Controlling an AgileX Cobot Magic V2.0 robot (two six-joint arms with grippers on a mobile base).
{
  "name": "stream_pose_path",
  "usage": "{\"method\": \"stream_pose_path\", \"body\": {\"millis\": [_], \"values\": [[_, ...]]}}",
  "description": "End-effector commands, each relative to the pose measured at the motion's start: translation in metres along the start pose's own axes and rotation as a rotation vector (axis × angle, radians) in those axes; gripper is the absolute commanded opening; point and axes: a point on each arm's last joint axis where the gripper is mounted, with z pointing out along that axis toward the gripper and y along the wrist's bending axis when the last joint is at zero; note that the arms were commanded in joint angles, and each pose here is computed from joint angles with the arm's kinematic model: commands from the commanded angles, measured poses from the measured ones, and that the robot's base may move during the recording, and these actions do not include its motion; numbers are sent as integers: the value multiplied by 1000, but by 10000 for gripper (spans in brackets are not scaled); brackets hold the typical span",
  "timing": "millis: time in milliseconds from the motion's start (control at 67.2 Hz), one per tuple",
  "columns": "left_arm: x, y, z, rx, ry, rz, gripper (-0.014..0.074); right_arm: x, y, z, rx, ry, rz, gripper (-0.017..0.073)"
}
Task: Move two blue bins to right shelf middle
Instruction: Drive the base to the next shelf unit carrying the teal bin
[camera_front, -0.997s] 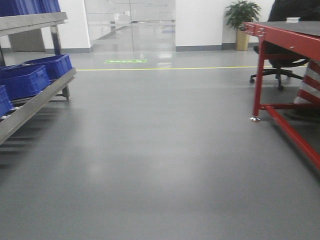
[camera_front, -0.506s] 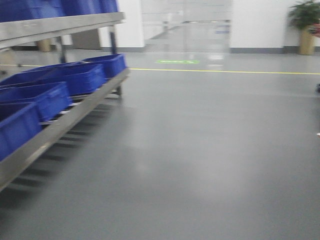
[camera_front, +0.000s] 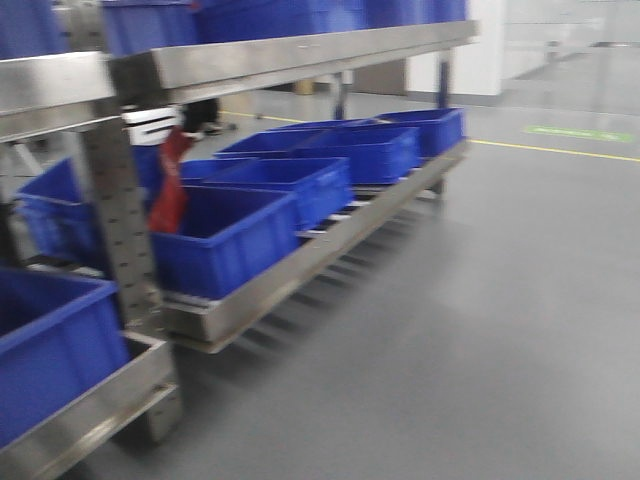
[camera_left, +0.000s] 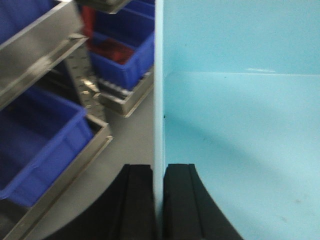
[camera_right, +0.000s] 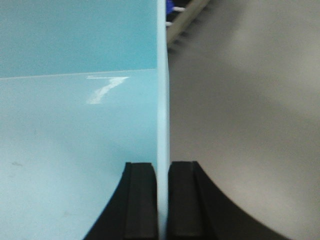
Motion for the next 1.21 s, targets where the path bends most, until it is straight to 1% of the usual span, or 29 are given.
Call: {"method": "stream_pose_path", "body": {"millis": [0, 1191], "values": [[-7, 12, -7, -83, -59, 25, -111, -7, -10, -10, 54, -65, -17, -164], [-7, 12, -7, -83, -59, 25, -111, -7, -10, -10, 54, -65, -17, -164]]}}
